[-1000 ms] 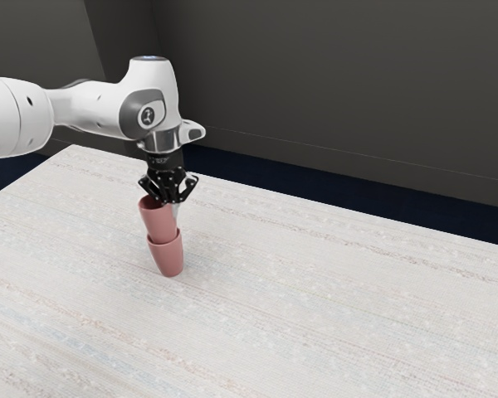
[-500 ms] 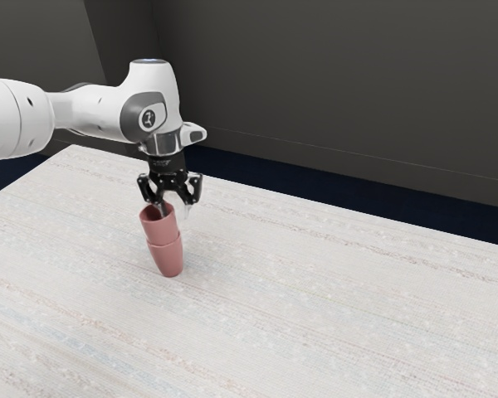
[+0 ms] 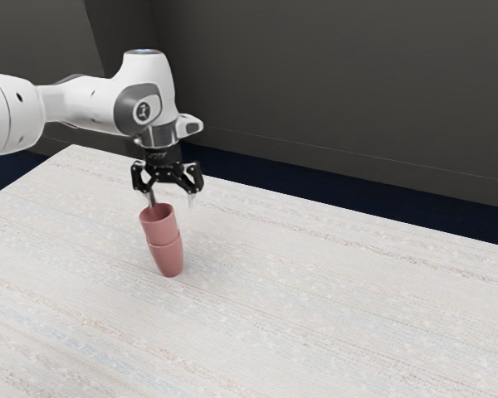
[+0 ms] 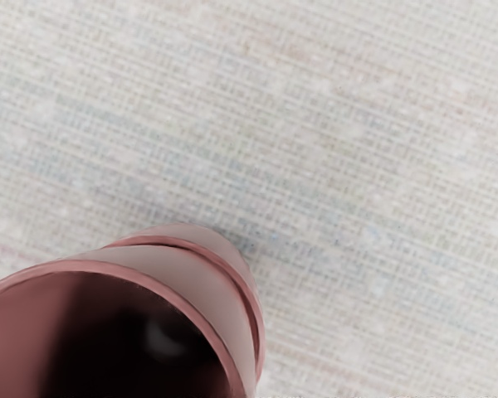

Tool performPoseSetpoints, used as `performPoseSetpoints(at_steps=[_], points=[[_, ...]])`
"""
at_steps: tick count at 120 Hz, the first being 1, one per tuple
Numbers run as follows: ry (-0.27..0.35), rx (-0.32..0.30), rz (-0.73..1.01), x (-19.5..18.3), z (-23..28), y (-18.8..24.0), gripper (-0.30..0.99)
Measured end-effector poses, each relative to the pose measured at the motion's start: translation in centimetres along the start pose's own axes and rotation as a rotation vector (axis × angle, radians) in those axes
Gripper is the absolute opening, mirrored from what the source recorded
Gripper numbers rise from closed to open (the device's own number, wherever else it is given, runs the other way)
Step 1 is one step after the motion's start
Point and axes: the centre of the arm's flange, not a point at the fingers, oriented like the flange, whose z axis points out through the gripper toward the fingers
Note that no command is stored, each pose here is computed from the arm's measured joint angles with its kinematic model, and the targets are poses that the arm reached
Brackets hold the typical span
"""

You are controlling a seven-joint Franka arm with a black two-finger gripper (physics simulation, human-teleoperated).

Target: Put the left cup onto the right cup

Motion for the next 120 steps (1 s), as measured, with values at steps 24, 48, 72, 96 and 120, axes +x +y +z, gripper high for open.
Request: performPoseSetpoints(at_steps=[24,48,72,96,120], points=[[0.034,0.012,0.014,-0.8,-2.3,-0.2,0.68],[0.078,0.045,0.078,-1.6,-4.4,0.1,0.69],[0.122,0.061,0.126,-2.9,-6.9,0.4,0.69],[0.149,0.070,0.155,-4.9,-8.8,0.5,0.69],[0.192,0.068,0.174,-6.9,-11.5,0.6,0.69]])
